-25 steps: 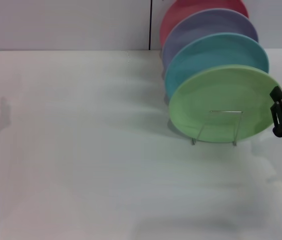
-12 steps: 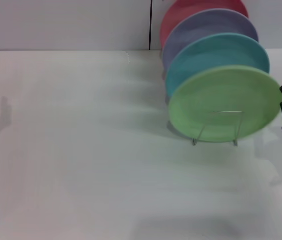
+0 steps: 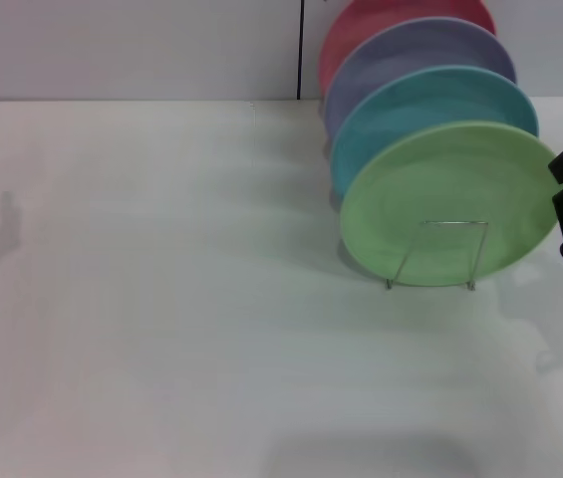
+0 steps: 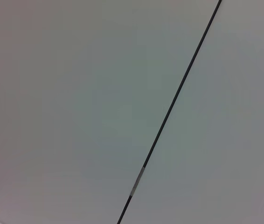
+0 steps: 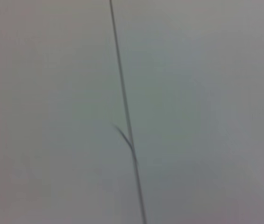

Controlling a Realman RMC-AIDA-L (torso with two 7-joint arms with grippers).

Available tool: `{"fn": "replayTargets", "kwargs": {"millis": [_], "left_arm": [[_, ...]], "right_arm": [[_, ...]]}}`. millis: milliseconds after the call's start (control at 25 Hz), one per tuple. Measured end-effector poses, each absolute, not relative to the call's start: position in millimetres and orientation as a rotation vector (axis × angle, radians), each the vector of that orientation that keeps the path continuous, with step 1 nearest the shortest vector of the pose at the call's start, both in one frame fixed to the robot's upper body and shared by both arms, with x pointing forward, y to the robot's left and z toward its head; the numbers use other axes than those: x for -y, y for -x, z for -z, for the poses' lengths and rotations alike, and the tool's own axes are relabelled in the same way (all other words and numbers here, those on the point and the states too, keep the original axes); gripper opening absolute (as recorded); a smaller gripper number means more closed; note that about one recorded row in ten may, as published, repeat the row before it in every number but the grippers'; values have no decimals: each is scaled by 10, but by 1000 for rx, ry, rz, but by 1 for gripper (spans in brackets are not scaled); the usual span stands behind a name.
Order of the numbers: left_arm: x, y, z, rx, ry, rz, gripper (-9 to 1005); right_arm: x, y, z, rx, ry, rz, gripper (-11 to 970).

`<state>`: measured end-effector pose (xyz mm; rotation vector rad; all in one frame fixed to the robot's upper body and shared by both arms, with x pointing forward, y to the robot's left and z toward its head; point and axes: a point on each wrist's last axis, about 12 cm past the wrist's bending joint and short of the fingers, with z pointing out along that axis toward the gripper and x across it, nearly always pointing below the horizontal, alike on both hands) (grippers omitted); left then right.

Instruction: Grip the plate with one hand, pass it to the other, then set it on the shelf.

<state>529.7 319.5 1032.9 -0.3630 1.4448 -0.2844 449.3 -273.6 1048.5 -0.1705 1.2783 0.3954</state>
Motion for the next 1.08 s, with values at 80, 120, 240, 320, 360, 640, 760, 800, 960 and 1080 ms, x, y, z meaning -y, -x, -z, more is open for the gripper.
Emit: {"fn": "replayTargets", "kwargs": {"millis": [80, 120, 240, 320, 360, 640, 760, 800, 960, 1080], "left_arm": [[-3196, -5303, -10333, -1444, 362, 285, 723], [-3199, -5304, -10336, -1442, 362, 284, 724], [-3204, -5295, -10347, -1430, 360, 284, 727], [-3209, -5263, -10359, -1409, 349, 278, 729], [-3211, -5243, -10364, -1398, 343, 274, 730], [-3160, -5028, -10369, -1342, 157, 209, 737], [-3135, -4952, -10349, -1337, 105, 148, 740], [-3133, -4934, -10341, -1338, 95, 134, 741], [-3149, -4884, -10312, -1348, 93, 117, 745], [-3183, -4866, -10304, -1352, 102, 111, 748]], "right_arm": [[2773, -4477, -10570, -1223, 165, -467, 272], [2819, -4475, -10663, -1165, 157, -539, 278], [2897, -4477, -10749, -1109, 148, -582, 302], [3037, -4473, -10826, -1047, 120, -580, 326], [3130, -4468, -10851, -1021, 100, -557, 338], [3670, -4451, -10889, -955, -59, -385, 422], [3841, -4432, -10842, -954, -143, -299, 422], [3876, -4429, -10825, -955, -164, -273, 422], [3925, -4429, -10780, -954, -223, -210, 421], [3903, -4448, -10760, -950, -248, -186, 421]]}}
